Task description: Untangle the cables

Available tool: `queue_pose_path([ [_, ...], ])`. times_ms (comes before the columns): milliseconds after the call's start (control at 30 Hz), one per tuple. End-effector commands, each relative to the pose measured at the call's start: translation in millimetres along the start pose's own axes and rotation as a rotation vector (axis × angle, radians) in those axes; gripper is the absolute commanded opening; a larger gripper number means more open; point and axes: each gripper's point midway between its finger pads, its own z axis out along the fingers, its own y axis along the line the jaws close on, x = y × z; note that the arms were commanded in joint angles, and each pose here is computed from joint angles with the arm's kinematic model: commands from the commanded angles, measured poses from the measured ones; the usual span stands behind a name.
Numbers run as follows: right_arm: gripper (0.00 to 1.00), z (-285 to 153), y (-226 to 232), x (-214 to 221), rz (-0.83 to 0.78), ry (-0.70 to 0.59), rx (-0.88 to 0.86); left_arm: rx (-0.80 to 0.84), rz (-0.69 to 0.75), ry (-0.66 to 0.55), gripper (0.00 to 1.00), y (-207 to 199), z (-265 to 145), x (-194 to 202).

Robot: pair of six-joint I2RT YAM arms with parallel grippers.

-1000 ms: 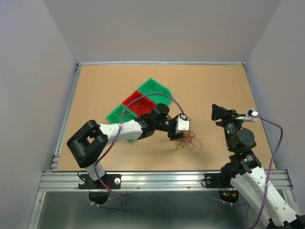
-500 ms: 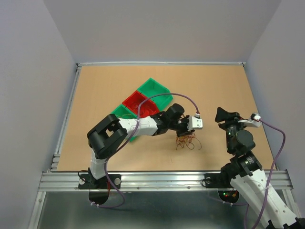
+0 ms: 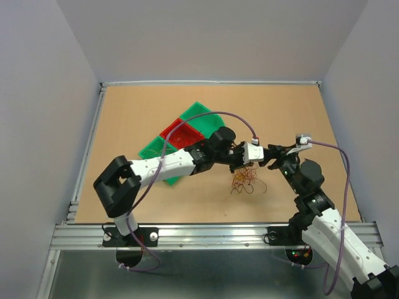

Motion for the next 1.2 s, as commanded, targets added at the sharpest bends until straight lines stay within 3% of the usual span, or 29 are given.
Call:
queue_pose_path([
  [0, 0.73, -13, 76, -15, -0.133, -0.09, -0.451, -0.068, 0.065, -0.189, 0.0, 9, -48, -88],
  [267, 0.73, -29, 92, -6, -0.232, -0.142, -0.612, -0.155, 0.051, -0.29, 0.0, 36, -93, -123],
  [533, 0.74, -48, 109, 1, -0.285, -0.17, -0.762, -0.183, 0.03, -0.326, 0.0, 49, -106, -148],
  [733, 0.78, -33, 102, 0, -0.28, -0.167, -0.703, -0.135, 0.029, -0.361, 0.0, 42, -117, -173],
  [967, 0.68, -13, 99, -14, -0.223, -0.237, -0.646, -0.098, 0.026, -0.397, 0.0, 35, -130, -195],
  [1167, 0.64, 26, 87, 5, -0.176, -0.138, -0.568, -0.065, 0.012, -0.447, 0.0, 33, -140, -225],
])
